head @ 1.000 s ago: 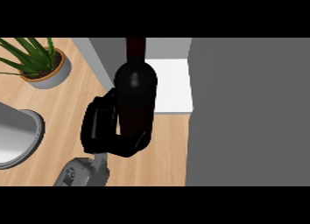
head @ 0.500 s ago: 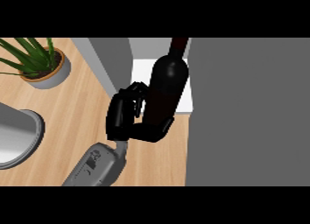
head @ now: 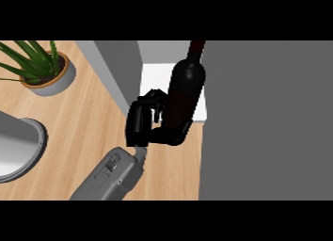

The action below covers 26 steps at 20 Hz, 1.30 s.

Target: Pick up the wine, place it into the cabinet and close the cabinet

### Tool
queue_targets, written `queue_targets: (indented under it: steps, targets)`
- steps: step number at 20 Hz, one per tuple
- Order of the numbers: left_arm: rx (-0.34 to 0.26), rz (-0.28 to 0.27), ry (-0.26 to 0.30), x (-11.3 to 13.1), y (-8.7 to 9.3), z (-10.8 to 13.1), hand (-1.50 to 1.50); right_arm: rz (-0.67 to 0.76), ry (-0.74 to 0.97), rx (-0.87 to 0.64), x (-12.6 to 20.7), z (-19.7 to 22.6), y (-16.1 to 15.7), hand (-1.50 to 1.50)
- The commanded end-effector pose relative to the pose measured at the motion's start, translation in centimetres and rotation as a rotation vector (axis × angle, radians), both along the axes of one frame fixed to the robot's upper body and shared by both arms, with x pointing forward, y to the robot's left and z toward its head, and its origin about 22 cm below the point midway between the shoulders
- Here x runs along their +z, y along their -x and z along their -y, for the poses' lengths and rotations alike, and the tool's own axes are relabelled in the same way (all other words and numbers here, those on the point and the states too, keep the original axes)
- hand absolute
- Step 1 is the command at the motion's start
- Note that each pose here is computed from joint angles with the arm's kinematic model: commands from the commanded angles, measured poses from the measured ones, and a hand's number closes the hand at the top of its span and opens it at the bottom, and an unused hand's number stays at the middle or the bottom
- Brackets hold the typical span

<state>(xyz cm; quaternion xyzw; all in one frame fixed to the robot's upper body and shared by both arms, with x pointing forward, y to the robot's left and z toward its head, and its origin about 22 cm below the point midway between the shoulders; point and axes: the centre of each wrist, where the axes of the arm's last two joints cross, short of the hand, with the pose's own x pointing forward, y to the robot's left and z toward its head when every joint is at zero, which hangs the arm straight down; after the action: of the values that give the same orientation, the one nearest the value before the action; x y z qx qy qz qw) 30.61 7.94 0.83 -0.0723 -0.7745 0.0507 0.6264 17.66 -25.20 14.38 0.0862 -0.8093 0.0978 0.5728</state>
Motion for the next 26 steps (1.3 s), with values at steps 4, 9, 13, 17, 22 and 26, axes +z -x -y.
queue_targets:
  steps: [4, 9, 13, 17, 22, 26]
  targets:
    - [0.006, -0.046, 0.0, -2.1, -1.1, -0.4, 1.5, -0.012, -0.006, 0.002, 2.0, -0.9, -1.2, -1.5]
    - [0.038, -0.074, -0.004, -5.0, 2.3, 0.8, 1.5, 0.001, -0.009, 0.007, -0.1, -1.9, -0.8, -1.5]
    - [0.041, -0.066, 0.076, -6.1, -0.6, -2.3, 1.5, 0.0, -0.007, -0.024, 0.0, 0.8, 1.0, -1.5]
    - [0.031, -0.098, 0.148, -6.4, -0.9, -1.3, 1.5, 0.002, -0.007, 0.004, 1.5, 0.4, 0.9, -1.5]
    - [0.021, -0.086, 0.131, -6.2, -3.2, -1.5, 1.5, -0.02, -0.017, 0.013, -0.4, 0.8, 1.0, -1.5]
    - [0.029, -0.081, 0.106, -5.5, -4.3, -1.2, 1.5, -0.023, -0.014, 0.015, -0.3, -0.5, 0.2, -1.5]
